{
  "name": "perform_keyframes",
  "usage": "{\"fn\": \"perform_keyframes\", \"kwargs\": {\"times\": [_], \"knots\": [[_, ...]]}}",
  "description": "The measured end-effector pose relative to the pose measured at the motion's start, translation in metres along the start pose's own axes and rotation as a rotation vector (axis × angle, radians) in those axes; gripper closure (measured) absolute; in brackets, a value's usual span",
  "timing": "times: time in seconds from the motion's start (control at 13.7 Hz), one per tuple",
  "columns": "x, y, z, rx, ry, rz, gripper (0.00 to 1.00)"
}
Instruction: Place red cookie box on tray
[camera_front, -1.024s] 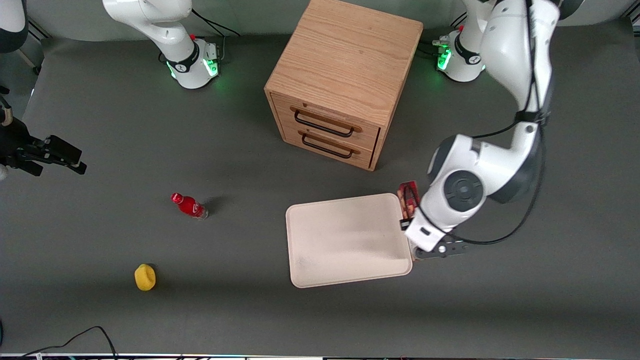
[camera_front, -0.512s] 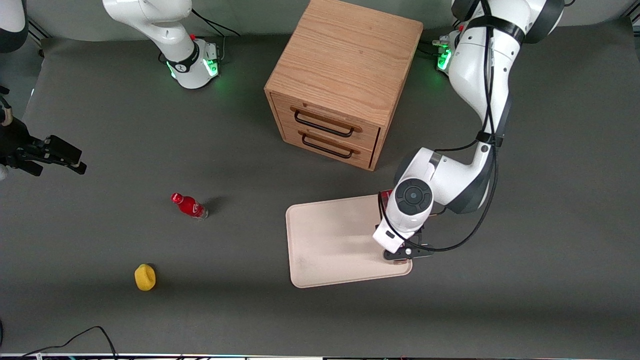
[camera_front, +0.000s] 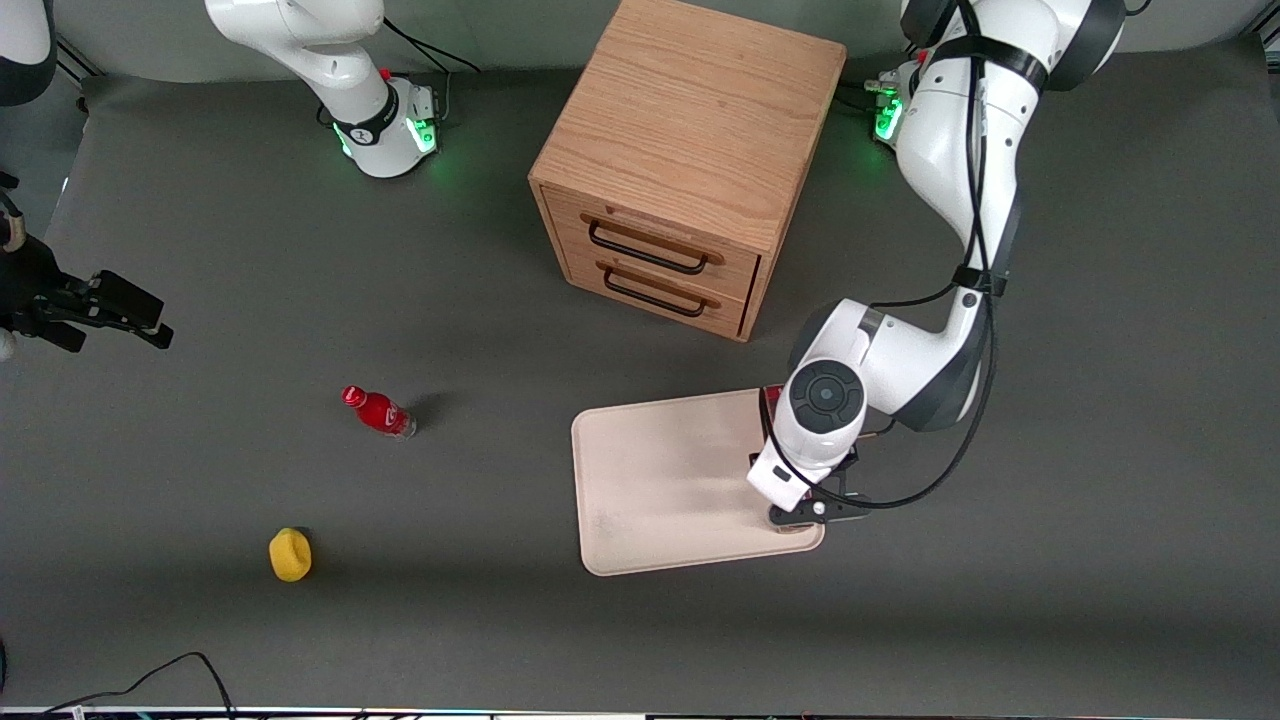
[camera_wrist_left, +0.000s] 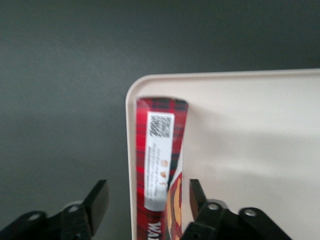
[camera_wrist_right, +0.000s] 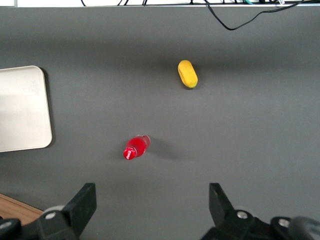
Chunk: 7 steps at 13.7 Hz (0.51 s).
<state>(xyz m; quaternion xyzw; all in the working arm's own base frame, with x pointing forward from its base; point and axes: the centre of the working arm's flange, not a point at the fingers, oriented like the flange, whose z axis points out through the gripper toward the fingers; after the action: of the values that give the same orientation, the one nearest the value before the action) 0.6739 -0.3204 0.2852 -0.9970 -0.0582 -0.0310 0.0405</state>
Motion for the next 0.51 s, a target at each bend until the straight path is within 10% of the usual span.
{"fn": "perform_keyframes", "kwargs": {"times": [0.15, 0.51], "knots": [[0.025, -0.036, -0.034, 0.004, 0.032, -0.029, 0.01], [0.076, -0.208, -0.126, 0.017, 0.025, 0.06, 0.0]]}}
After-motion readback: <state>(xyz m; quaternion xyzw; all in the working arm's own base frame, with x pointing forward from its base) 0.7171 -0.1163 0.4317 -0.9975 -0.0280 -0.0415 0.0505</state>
